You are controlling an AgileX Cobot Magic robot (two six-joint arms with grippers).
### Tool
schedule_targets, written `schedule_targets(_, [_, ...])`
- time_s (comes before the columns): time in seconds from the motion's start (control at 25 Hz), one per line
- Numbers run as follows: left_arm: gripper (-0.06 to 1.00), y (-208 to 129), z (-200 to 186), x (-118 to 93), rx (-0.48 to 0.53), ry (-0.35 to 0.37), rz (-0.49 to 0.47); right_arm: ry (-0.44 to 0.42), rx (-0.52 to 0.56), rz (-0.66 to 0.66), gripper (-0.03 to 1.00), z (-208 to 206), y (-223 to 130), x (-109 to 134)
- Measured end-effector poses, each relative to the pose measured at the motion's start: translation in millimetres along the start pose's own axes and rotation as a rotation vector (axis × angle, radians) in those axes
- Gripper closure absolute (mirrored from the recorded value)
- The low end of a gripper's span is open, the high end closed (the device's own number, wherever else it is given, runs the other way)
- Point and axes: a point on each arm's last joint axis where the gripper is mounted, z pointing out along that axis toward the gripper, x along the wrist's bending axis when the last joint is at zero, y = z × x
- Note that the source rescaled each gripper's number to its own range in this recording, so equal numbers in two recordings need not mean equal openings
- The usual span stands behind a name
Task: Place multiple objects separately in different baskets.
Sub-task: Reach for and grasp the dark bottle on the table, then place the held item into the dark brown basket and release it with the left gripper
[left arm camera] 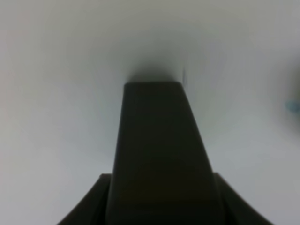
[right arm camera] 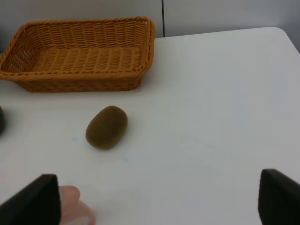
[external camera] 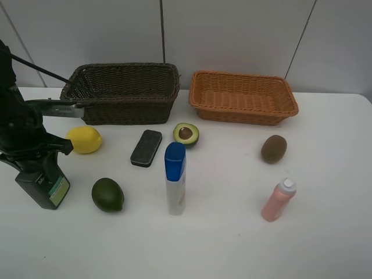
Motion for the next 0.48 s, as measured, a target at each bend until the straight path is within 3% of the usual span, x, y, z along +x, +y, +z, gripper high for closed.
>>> schedule_targets(0.28, [0.91, -4, -7, -1, 0.065, -0.006, -0.007, 0.0, 0.0, 0.0, -0.03, 0, 0, 0])
schedule_targets(0.48, [0.91, 3, -64, -7, -0.068, -0.036, -0.021, 0.0, 0.0, 0.0, -0.03, 0, 0, 0])
